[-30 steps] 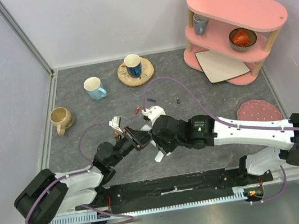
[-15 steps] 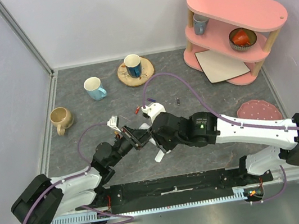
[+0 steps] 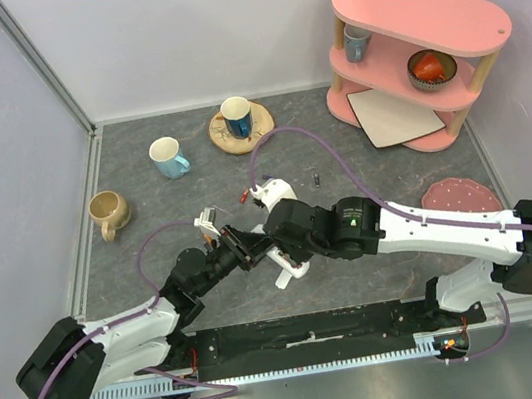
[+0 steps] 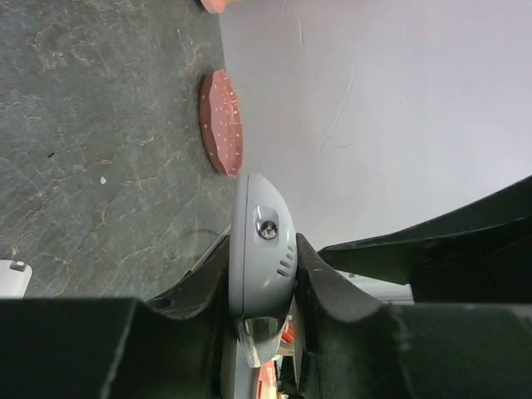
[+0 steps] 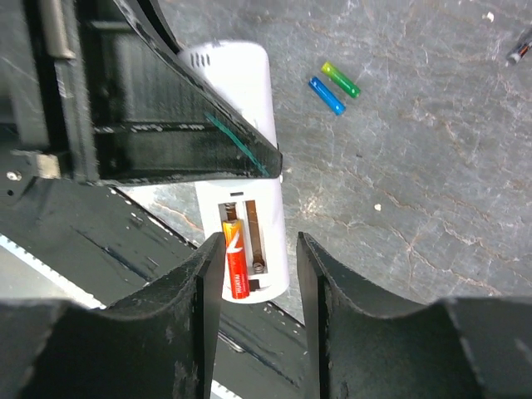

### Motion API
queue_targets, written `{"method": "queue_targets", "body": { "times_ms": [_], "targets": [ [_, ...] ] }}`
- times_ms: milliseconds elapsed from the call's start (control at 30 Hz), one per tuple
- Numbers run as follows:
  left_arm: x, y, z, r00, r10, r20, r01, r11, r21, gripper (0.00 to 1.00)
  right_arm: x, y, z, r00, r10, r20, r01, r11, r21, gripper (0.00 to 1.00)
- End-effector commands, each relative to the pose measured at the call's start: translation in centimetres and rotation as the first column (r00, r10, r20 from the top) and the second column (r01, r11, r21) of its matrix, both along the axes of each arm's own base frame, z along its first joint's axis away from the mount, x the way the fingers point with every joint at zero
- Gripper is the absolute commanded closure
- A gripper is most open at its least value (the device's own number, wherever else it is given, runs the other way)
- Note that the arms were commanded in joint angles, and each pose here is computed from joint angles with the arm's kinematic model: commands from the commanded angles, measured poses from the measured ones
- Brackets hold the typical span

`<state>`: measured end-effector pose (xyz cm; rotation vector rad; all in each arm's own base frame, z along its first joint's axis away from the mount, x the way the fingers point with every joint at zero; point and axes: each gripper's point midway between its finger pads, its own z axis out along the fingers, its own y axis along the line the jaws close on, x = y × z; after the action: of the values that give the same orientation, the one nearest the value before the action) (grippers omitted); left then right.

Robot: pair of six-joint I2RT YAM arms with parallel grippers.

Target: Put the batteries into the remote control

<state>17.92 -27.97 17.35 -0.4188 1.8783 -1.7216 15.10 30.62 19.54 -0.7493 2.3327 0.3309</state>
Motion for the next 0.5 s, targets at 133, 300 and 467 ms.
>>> {"method": "queue_targets", "body": {
  "times_ms": [133, 300, 467],
  "targets": [
    [0.0, -0.4, 1.8, 1.000, -0.012, 0.018, 0.013, 0.998, -0.066, 0.98, 1.8, 0.8, 5.7, 0.991, -0.080, 0.110, 0.059, 0.981, 0.184, 0.52],
    [-0.4, 0.1, 2.7, 0.999, -0.015, 0.031, 0.019, 0.990, -0.140, 0.98, 1.2, -1.7, 5.6, 0.977, -0.147, 0.152, 0.072, 0.906, 0.416, 0.40],
    [-1.0, 0.0, 3.5, 0.998, -0.062, 0.030, 0.067, 0.975, -0.211, 0.98, -0.8, -3.3, 5.6, 0.992, -0.069, 0.108, 0.002, 0.850, 0.527, 0.30]
  ]
}}
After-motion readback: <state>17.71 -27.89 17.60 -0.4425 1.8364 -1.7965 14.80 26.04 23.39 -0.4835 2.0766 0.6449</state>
